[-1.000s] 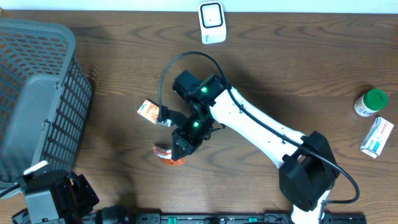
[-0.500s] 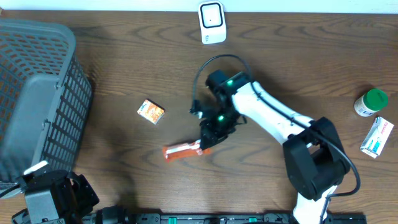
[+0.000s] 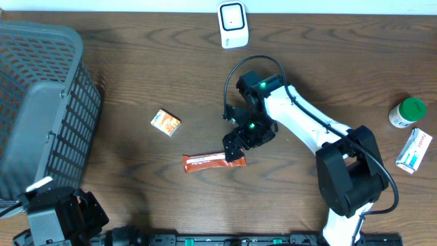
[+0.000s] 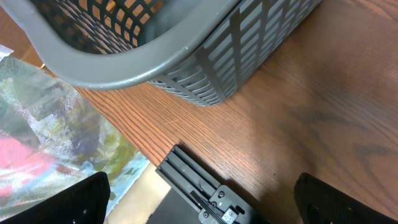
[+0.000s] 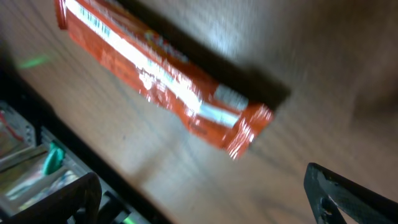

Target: Scan the item barcode

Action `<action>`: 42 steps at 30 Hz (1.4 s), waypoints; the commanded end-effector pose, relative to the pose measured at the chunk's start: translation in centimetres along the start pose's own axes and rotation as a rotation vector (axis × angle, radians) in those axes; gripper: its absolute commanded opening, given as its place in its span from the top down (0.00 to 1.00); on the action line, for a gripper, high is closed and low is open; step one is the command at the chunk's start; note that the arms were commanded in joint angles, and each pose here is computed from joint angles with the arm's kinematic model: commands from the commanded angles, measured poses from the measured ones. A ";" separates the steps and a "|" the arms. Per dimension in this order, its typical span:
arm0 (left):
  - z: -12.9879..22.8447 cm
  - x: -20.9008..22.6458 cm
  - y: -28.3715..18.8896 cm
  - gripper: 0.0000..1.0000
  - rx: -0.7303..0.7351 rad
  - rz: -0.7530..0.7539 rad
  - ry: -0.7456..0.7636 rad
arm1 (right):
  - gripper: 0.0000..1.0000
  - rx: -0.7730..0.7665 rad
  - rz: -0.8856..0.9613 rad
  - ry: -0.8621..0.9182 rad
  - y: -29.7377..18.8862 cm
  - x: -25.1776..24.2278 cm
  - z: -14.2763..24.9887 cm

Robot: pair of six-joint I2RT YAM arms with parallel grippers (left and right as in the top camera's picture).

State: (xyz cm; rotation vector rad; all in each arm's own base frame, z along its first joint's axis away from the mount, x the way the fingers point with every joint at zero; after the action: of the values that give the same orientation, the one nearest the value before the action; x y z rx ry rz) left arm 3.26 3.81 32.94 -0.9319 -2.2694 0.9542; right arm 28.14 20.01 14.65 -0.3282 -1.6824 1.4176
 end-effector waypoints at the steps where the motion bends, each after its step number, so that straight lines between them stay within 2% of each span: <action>1: 0.0 0.2 -0.1 0.05 -0.006 -0.014 -0.013 | 0.01 -0.030 0.014 -0.182 0.2 -0.1 -0.6; 2: 0.0 0.2 -0.1 0.05 -0.006 -0.014 -0.013 | 0.01 -0.059 -0.008 -0.288 0.3 0.2 -1.0; 5: 0.0 0.2 -0.1 0.05 -0.006 -0.014 -0.013 | 0.01 -0.084 -0.042 -0.415 0.4 0.7 -1.3; 17: 0.0 0.2 -0.1 0.05 -0.006 -0.014 -0.013 | 0.01 -0.154 -0.111 -0.504 1.6 1.6 -2.6; 25: 0.0 0.2 -0.1 0.05 -0.006 -0.014 -0.013 | 0.01 -0.050 -0.118 -0.490 4.9 1.4 -2.7; 29: 0.0 0.2 -0.1 0.05 -0.006 -0.015 -0.013 | 0.02 0.067 -0.171 -0.447 7.7 1.2 -2.0; 37: 0.0 0.2 -0.1 0.05 -0.006 -0.014 -0.013 | 0.07 0.157 -0.254 -0.491 8.4 2.8 -0.6; 39: 0.0 0.2 -0.1 0.05 -0.006 -0.015 -0.013 | 0.06 0.168 -0.228 -0.462 8.6 2.9 -0.7; 42: 0.0 0.2 -0.1 0.05 -0.006 -0.015 -0.013 | 0.05 0.169 0.025 -0.280 9.3 1.9 -1.8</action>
State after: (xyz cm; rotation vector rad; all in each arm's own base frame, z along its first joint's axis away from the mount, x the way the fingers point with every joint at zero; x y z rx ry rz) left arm 3.25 3.81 32.94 -0.9321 -2.2689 0.9547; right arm 24.80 25.66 9.76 0.2451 -1.9197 1.4717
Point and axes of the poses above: each gripper's point midway between its finger pads, its own y axis out along the fingers, its own x axis along the line the jaws close on, z = x × y, the point moved 10 cm from there along -y, back along the fingers, and after that the axes turned 4 degrees about -y, right-handed, at the moved point
